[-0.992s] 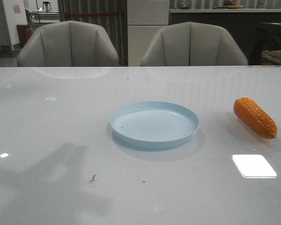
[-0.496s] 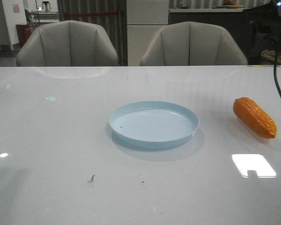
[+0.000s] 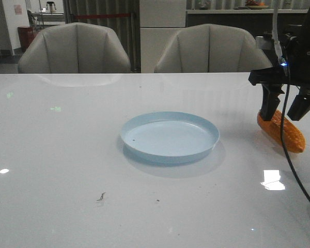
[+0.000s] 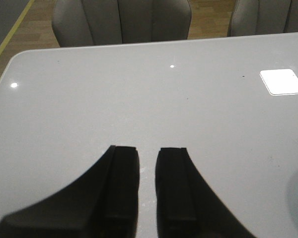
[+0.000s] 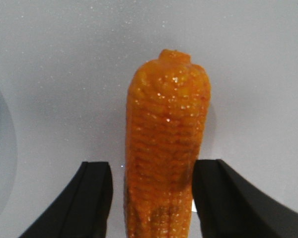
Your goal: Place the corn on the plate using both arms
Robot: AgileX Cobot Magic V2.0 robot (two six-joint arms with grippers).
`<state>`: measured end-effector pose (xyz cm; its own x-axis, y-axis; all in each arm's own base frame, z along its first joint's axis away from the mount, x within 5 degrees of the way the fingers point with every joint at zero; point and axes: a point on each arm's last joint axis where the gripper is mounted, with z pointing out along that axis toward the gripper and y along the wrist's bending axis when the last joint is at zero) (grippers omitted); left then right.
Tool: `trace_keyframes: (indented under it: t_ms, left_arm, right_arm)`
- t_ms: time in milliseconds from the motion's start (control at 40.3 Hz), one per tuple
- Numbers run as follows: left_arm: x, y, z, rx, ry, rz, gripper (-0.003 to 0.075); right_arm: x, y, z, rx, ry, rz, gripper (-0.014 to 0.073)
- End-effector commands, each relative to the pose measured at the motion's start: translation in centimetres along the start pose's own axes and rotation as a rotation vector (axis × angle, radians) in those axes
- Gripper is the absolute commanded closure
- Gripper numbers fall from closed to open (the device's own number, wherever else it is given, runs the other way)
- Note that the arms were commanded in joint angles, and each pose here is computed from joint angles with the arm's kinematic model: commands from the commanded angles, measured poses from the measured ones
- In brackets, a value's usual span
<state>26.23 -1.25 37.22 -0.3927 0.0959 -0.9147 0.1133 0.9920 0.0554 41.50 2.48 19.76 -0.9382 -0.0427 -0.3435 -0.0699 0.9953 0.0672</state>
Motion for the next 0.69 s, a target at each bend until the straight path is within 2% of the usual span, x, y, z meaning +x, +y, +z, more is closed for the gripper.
trace_keyframes:
  t_ms: [0,496,670]
  left_arm:
    - [-1.5,0.1,-2.1,-0.019,-0.15,-0.025,0.0511]
    - [-1.9,0.0,-3.8,-0.016,-0.198,-0.041,0.0511]
    - [-2.0,0.0,-3.8,-0.018,-0.206,-0.041,0.0511]
  right_arm:
    - [-1.5,0.4,-2.9,-0.008,-0.123,-0.015,0.0126]
    - [-1.1,0.0,0.1,0.006,-0.052,-0.022,0.0133]
    - [-1.3,0.0,0.1,0.014,-0.072,-0.06,0.0272]
